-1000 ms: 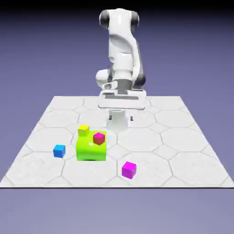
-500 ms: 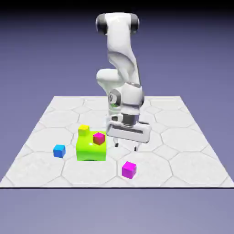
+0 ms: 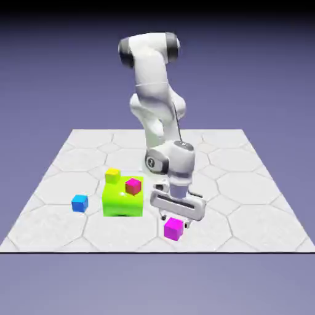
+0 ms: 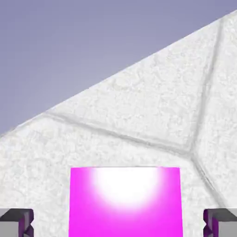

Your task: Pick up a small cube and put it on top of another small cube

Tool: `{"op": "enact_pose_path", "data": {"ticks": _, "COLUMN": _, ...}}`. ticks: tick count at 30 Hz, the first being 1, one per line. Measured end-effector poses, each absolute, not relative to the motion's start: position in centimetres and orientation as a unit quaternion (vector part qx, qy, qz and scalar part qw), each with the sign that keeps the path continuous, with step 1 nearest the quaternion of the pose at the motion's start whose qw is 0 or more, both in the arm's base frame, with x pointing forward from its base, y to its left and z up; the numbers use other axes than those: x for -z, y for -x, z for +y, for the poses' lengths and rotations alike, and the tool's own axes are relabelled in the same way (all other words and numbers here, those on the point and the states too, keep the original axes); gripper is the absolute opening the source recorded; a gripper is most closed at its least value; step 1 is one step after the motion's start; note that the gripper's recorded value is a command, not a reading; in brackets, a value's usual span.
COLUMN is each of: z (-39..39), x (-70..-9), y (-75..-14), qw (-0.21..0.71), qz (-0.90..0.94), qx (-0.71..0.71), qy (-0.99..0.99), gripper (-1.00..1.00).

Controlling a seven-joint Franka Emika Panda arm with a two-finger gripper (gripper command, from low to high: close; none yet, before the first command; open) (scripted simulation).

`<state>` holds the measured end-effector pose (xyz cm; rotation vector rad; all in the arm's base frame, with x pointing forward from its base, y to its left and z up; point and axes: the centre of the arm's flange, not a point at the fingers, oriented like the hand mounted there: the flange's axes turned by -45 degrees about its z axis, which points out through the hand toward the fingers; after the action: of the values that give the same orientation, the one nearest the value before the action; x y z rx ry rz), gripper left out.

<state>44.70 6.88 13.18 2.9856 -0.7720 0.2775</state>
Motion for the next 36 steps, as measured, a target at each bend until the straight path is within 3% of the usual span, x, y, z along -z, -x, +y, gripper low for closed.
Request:
{"op": "enact_pose_path", "data": {"ticks": 1, "z": 6.8, "x": -12.7, "y": -44.7, "qw": 0.023, "qz": -0.249, "qx": -0.089, "qy": -0.964, "gripper": -1.00}}
{"op": "enact_pose_path", "data": {"ticks": 12, "z": 7.0, "x": -19.7, "y": -44.1, "qw": 0.019, "qz": -0.250, "qx": -0.089, "qy": -0.964, "gripper": -1.00}}
{"op": "enact_pose_path", "data": {"ticks": 36, "z": -10.4, "x": -24.9, "y": -50.8, "qw": -0.086, "qz": -0.332, "qx": -0.200, "qy": -0.918, "gripper": -1.00}}
